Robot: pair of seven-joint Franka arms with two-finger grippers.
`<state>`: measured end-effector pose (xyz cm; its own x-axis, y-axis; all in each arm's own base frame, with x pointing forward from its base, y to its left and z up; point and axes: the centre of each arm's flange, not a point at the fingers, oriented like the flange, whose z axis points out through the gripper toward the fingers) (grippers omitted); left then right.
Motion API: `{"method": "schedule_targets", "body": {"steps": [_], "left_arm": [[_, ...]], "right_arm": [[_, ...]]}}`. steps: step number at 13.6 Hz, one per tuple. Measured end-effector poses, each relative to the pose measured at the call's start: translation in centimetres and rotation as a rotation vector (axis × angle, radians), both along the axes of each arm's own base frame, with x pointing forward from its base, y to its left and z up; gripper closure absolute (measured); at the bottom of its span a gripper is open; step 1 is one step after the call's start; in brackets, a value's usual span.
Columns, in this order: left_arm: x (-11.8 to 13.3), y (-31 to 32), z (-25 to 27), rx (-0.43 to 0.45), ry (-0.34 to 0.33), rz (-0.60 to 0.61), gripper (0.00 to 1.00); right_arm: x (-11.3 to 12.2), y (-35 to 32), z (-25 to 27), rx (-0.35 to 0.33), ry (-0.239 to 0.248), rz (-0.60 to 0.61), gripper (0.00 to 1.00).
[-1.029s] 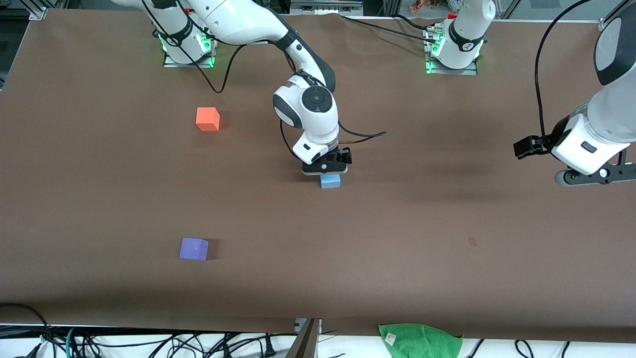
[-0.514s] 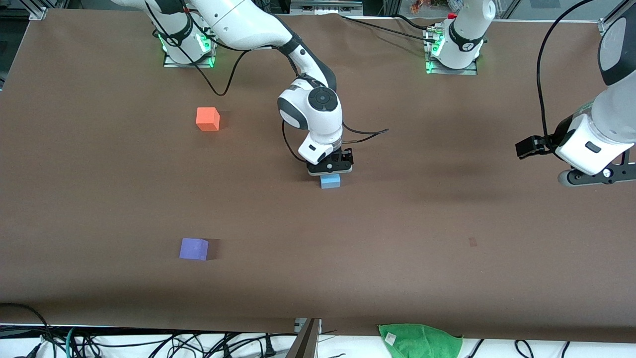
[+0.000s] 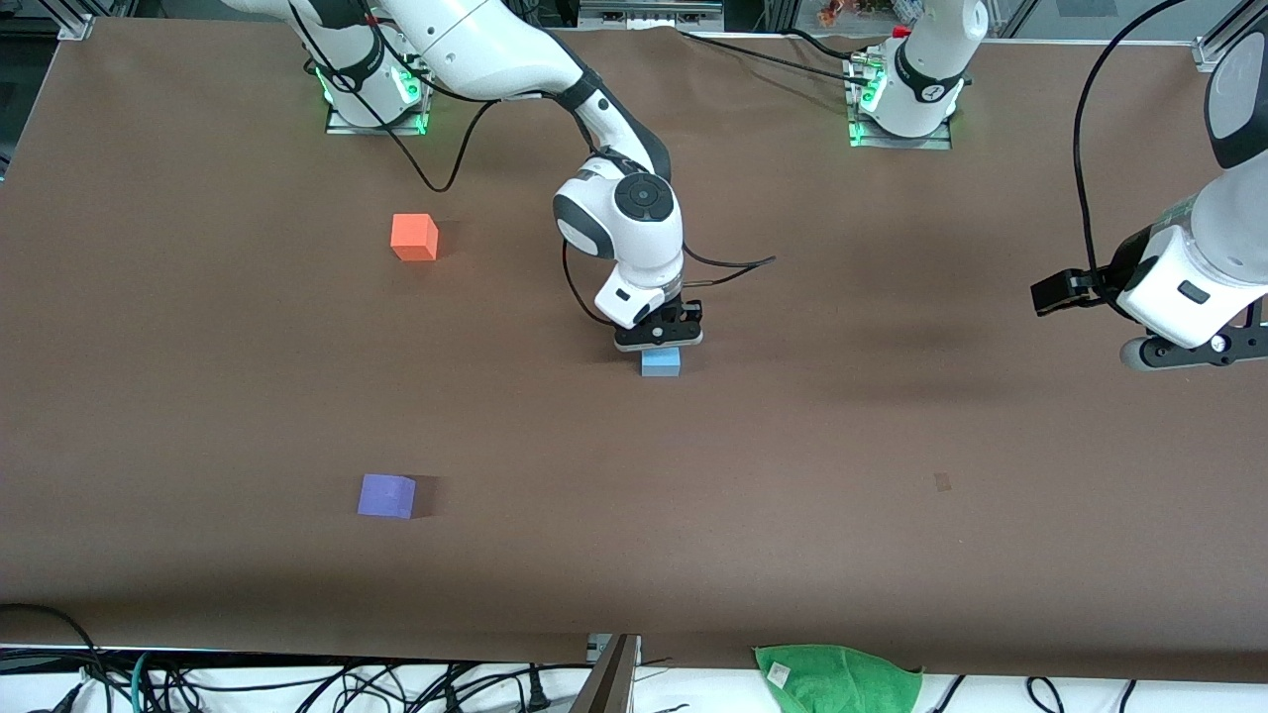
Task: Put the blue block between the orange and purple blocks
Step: 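Carry the blue cube with the right gripper beside the orange cube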
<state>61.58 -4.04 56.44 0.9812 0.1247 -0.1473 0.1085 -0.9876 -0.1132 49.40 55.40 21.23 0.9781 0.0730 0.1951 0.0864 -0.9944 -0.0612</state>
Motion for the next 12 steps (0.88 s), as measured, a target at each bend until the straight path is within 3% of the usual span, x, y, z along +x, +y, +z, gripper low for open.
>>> {"method": "schedule_targets", "body": {"steps": [3, 5, 8, 10, 12], "left_arm": [[0.0, 0.0, 0.0, 0.0, 0.0, 0.001, 0.0], [0.0, 0.1, 0.0, 0.0, 0.0, 0.001, 0.0], [0.0, 0.1, 0.0, -0.001, -0.001, 0.001, 0.0], [0.0, 0.0, 0.1, -0.004, -0.001, 0.001, 0.0], [-0.1, -0.1, 0.1, -0.009, 0.0, 0.0, 0.0]], "right_arm": [[3.3, -2.7, 2.7, -0.033, -0.004, -0.003, 0.44], [5.9, -6.5, 5.5, -0.089, 0.025, 0.025, 0.44], [9.3, -16.0, 8.5, -0.105, 0.085, 0.07, 0.44], [10.4, -25.2, 8.9, -0.093, 0.137, 0.095, 0.44], [9.6, -33.8, 8.2, -0.083, 0.138, 0.074, 0.44]]}}
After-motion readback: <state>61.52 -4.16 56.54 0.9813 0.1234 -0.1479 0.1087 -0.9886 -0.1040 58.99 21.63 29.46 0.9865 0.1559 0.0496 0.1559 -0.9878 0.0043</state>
